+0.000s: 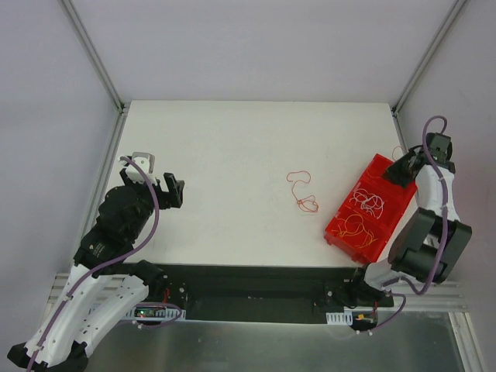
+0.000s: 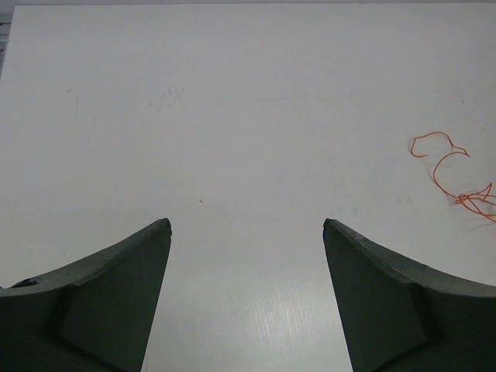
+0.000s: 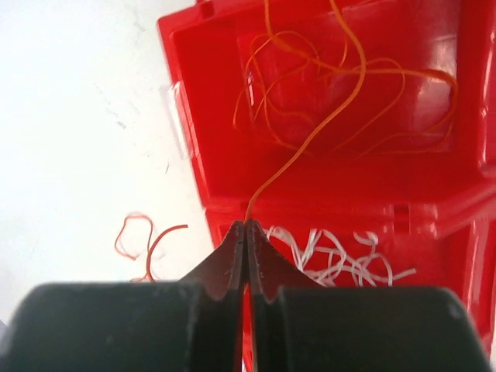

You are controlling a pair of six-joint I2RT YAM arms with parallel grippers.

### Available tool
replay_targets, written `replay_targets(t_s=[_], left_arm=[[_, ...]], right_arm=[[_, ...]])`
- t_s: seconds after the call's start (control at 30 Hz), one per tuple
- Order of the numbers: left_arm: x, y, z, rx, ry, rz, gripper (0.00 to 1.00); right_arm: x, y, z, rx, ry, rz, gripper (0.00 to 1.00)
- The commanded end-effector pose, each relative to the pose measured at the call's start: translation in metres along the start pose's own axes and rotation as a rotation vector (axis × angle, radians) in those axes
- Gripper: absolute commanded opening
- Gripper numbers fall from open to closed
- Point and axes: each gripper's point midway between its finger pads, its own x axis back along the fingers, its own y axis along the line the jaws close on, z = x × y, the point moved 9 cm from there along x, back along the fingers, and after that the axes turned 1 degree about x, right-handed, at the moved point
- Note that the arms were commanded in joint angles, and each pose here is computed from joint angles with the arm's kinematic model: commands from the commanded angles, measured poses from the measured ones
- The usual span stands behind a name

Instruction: Untangle the cables

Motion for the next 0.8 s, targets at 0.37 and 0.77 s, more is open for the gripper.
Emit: replay_targets(t_s=[0.37, 0.77], left_arm=[[-0.004, -0.006, -0.004, 0.008, -0.014, 0.036, 0.79], [-0.002, -0.006, -0.004, 0.012, -0.021, 0.044, 0.79]], right_arm=[[0.119, 0.002, 0.077, -0.262, -0.079, -0.116, 0.01], [0.078, 0.017, 0.03, -0.371, -0.029, -0.076, 0.01]])
